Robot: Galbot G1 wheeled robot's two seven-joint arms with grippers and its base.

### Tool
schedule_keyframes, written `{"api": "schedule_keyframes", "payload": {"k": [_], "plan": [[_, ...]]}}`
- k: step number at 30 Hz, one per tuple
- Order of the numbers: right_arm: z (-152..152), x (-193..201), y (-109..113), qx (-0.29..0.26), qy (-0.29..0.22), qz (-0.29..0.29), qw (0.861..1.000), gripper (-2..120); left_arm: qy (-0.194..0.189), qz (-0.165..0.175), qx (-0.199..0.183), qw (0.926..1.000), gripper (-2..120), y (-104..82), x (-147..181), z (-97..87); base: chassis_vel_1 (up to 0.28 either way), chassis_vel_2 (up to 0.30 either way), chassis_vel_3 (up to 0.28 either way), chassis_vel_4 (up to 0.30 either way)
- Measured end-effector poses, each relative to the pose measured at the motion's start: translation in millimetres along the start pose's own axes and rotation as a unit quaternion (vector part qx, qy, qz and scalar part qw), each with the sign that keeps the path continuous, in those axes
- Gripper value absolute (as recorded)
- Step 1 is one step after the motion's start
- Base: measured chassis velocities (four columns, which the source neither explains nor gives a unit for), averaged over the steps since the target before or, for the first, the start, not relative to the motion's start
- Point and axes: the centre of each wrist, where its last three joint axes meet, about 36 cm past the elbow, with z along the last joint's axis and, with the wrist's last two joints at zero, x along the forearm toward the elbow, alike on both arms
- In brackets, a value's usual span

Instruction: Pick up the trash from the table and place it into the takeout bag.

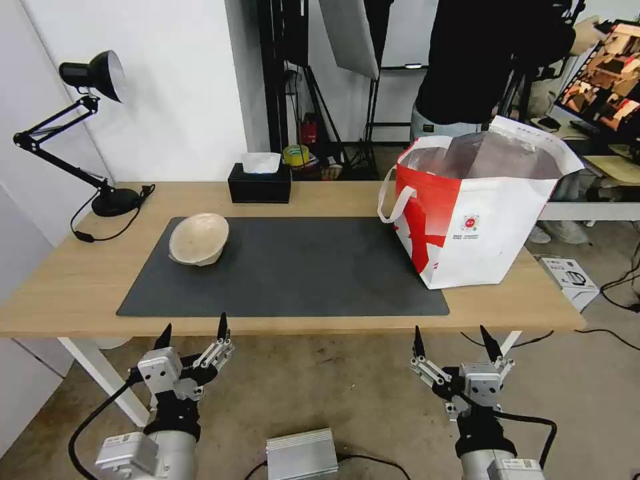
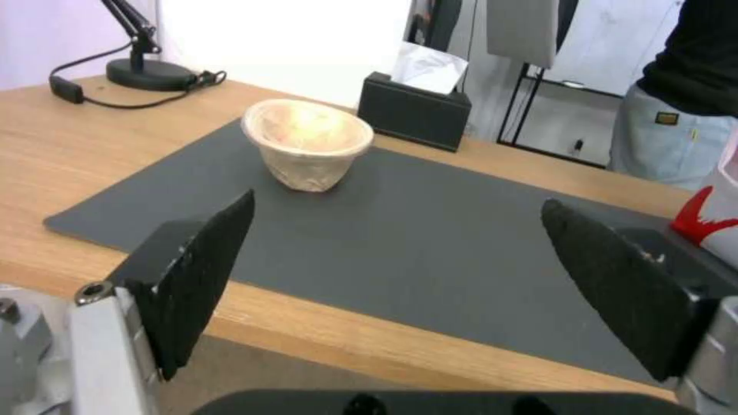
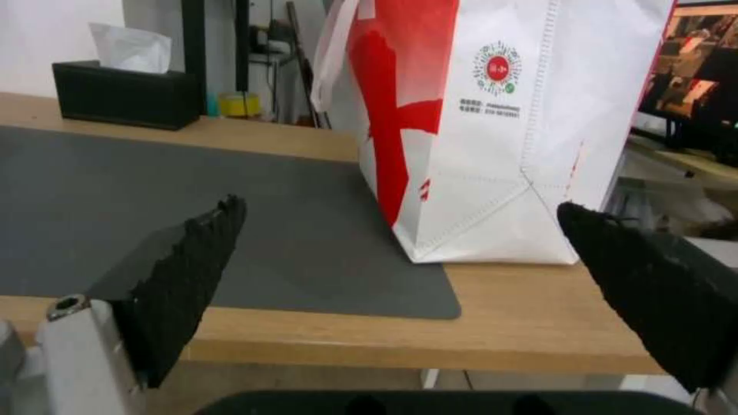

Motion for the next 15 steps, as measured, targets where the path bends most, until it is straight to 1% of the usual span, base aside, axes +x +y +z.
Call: {"api": "schedule_keyframes", "payload": {"k": [5,12,15], "plan": [[0,0,0,0.000,0.000,0.000,1.000,100,-0.005,0.000,0.001,1.0000,100,0.7,0,-3.1,0.000,0.000,0.000,0.000],[0,0,0,0.000,0.000,0.000,1.000,100,-0.018,-0.008,0.008,0.9998,100,3.3,-2,-9.7,0.000,0.000,0.000,0.000],[0,0,0,0.000,0.000,0.000,1.000,100,-0.026,-0.010,0.017,0.9995,100,5.0,-3,-14.1,0.000,0.000,0.000,0.000]]}}
